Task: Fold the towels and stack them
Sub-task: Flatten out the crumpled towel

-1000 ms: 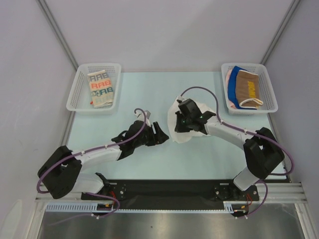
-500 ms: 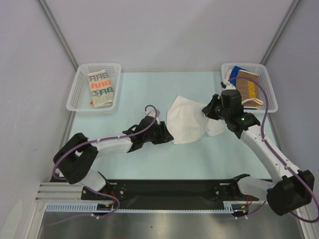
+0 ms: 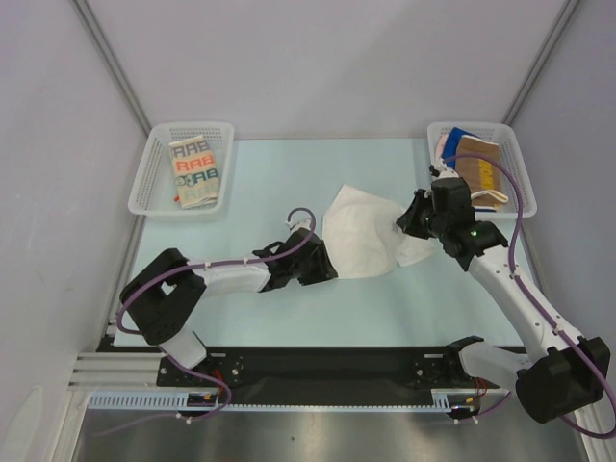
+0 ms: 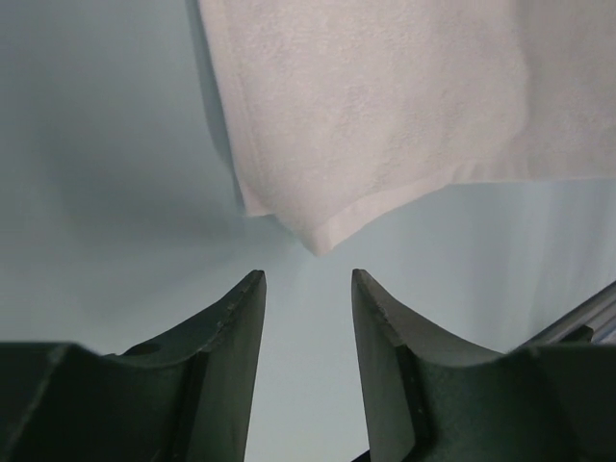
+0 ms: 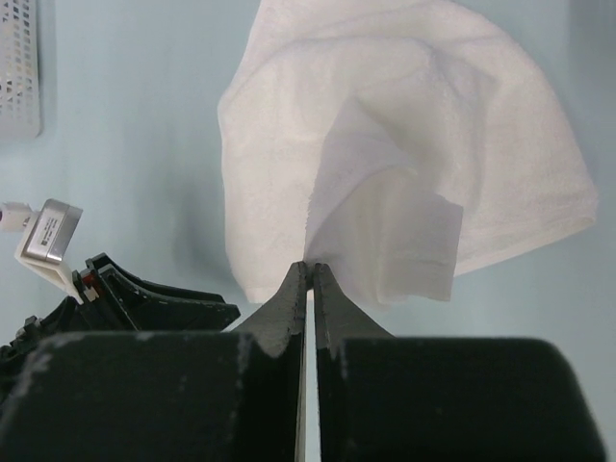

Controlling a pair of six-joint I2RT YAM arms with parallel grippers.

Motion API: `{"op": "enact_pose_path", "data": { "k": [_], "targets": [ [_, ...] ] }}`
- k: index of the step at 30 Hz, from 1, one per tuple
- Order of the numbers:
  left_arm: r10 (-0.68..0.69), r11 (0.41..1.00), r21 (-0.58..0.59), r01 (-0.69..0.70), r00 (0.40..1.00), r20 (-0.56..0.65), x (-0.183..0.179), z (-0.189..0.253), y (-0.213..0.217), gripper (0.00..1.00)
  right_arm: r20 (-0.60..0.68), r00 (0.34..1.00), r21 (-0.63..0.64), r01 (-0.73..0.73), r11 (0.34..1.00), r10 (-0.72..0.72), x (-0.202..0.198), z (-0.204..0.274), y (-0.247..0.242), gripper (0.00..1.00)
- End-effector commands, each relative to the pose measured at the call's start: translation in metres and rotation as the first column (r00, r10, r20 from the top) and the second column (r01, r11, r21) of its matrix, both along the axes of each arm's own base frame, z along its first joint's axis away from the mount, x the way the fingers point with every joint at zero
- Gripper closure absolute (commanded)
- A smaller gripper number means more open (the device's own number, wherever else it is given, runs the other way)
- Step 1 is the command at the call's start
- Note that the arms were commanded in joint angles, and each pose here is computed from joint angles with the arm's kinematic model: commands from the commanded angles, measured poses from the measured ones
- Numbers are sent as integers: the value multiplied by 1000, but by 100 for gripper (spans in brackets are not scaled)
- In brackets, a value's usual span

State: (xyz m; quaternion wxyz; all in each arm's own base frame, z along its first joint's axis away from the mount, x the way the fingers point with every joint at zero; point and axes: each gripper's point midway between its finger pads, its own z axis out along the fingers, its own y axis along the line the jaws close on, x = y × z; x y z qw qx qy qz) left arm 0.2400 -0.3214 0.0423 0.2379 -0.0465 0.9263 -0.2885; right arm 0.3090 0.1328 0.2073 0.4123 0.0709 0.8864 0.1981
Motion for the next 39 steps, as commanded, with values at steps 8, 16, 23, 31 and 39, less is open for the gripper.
{"op": "enact_pose_path", "data": {
  "k": [8, 16, 23, 31, 39],
  "targets": [
    [49, 998, -51, -48, 999, 6, 11, 3, -20, 48, 29, 999, -2, -23, 1000, 23, 0, 5, 0, 100],
    [50, 997, -54, -49, 998, 26, 21, 6, -28, 62, 29, 999, -16, -24, 1000, 24, -3, 6, -3, 100],
    [47, 998, -40, -46, 999, 20, 20, 3, -27, 78, 37, 999, -22, -28, 999, 28, -3, 9, -4, 100],
    [69, 997, 10, -70, 993, 100, 33, 24, 3, 100, 53, 998, -8, -37, 999, 38, -5, 19, -3, 100],
    [24, 963, 259, -80, 977, 212, 41, 54, 65, 100, 60, 991, 18, -119, 993, 118, -18, 32, 16, 100]
  ]
}}
